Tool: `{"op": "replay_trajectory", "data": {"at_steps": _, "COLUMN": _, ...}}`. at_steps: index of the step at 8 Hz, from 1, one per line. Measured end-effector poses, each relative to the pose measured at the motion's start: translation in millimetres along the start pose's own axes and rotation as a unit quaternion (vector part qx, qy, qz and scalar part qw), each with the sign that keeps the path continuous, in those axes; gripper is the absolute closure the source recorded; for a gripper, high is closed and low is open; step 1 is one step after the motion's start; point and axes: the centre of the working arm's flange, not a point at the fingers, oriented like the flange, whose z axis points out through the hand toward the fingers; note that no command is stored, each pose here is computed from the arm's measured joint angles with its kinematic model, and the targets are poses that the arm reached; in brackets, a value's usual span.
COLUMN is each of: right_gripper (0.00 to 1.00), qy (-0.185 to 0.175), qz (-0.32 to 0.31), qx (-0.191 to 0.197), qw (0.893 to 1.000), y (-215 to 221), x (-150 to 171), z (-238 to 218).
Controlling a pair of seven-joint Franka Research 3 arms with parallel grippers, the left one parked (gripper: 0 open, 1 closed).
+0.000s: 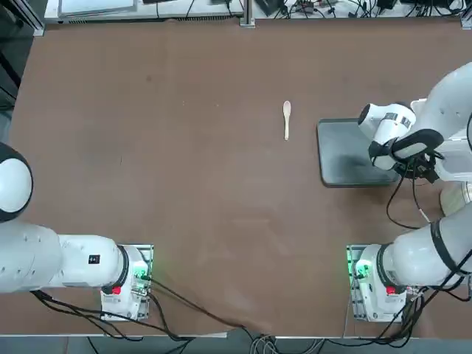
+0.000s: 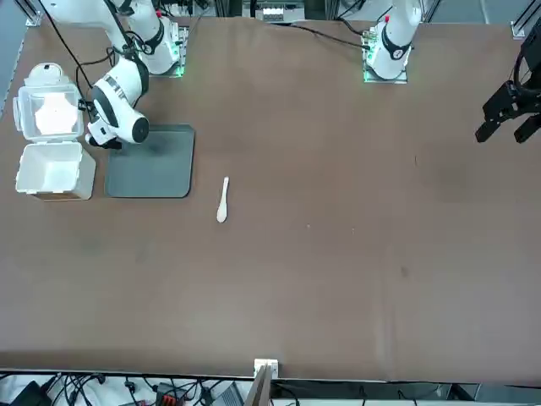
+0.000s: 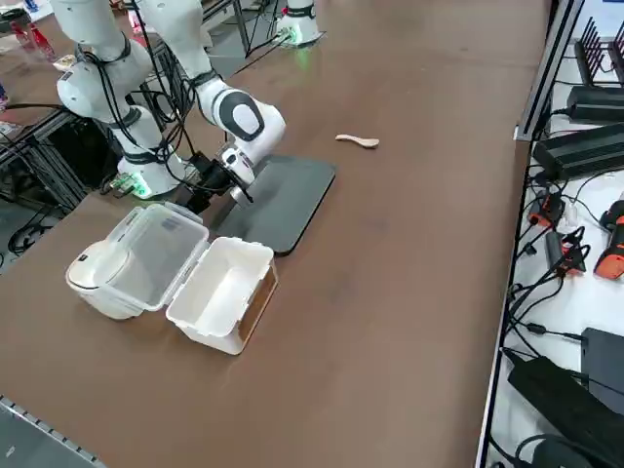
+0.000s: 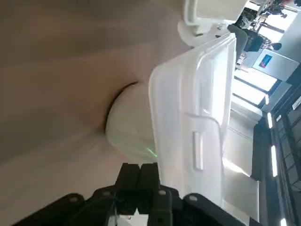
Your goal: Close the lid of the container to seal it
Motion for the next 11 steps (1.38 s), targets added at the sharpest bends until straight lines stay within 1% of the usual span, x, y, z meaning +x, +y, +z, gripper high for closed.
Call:
{"op": "replay_trajectory", "data": {"at_steps": 1, "right_gripper": 0.99, "qy": 0.001, "qz": -0.001, "qx": -0.005, "qw": 1.000, "y": 0.4, "x": 0.1, "z": 0.6}}
{"op": "replay_trajectory", "data": {"at_steps": 3, "right_gripper": 0.99, "qy": 0.009, "qz": -0.006, "qx": -0.027, "qw": 1.000, "y": 2.7, "x": 0.2, "z": 0.3}}
{"op": "replay_trajectory", "data": {"at_steps": 6, "right_gripper": 0.99, "qy": 0.032, "qz": -0.021, "qx": -0.060, "qw": 0.997, "y": 5.0, "x": 3.1, "z": -2.7}}
{"op": "replay_trajectory", "data": {"at_steps": 9, "right_gripper": 0.99, "qy": 0.045, "qz": -0.052, "qx": -0.076, "qw": 0.995, "y": 13.7, "x": 10.5, "z": -11.3}}
{"op": "replay_trajectory", "data": {"at_steps": 11, "right_gripper": 0.99, "qy": 0.050, "qz": -0.070, "qx": -0.083, "qw": 0.993, "y": 34.1, "x": 24.9, "z": -26.7}}
